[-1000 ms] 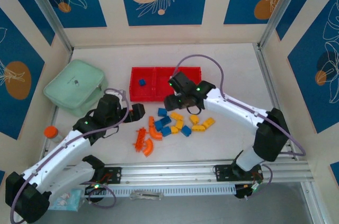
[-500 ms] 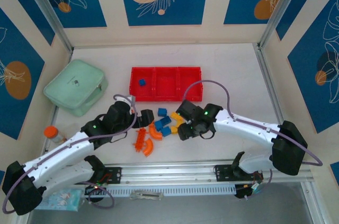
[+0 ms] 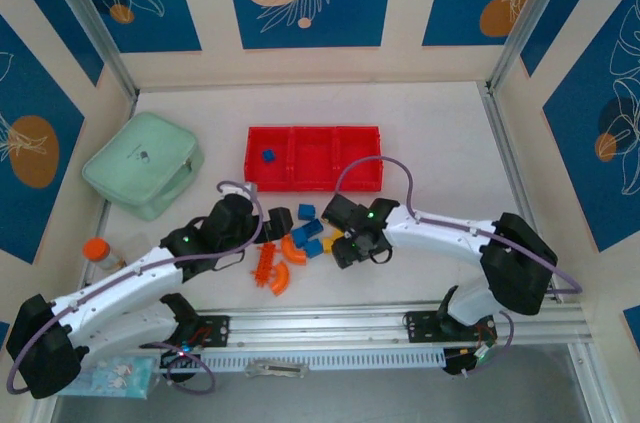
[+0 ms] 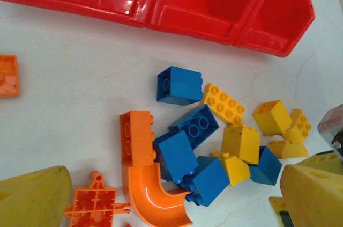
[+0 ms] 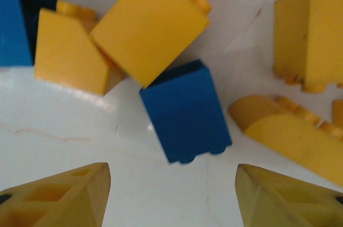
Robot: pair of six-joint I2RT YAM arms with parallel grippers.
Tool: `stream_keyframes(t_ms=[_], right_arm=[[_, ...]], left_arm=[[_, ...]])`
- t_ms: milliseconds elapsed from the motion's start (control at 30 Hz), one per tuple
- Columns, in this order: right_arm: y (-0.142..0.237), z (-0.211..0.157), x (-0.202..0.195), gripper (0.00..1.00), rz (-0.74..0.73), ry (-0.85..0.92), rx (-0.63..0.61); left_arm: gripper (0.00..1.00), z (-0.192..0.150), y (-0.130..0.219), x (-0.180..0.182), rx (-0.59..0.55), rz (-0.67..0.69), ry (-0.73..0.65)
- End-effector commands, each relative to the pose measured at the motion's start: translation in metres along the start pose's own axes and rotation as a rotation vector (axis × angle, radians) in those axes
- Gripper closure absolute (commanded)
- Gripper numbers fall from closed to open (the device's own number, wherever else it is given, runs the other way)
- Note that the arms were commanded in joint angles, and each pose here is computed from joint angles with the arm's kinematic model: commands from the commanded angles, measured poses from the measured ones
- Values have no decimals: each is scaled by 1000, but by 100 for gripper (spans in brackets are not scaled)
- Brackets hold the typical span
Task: Sort the legos into containers by color
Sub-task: Pick up the lego from the bottom-center of the table.
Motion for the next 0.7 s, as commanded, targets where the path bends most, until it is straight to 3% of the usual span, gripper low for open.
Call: stream_keyframes(t_ms=[0, 200, 667], right_arm=[[2, 16, 0, 35, -20, 43, -60], [-12, 24, 2, 35, -23, 76, -40], [-18, 9, 14, 49, -22, 93, 38]], left_arm=[[1, -1, 3, 3, -28, 12, 19], [1, -2, 4, 6, -33, 24, 20], [1, -3, 3, 8, -35, 34, 19]])
Point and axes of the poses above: each hand's point on the last joint's axis, 136 mm out from that joint toward the fingers, its own y axis back along the fingers, its own x axis along the line the jaws close on, z = x × y, the point moved 10 cm from there along y, back along the fingers, and after that the axes turned 8 degrees about y, right-handed, at the moved point
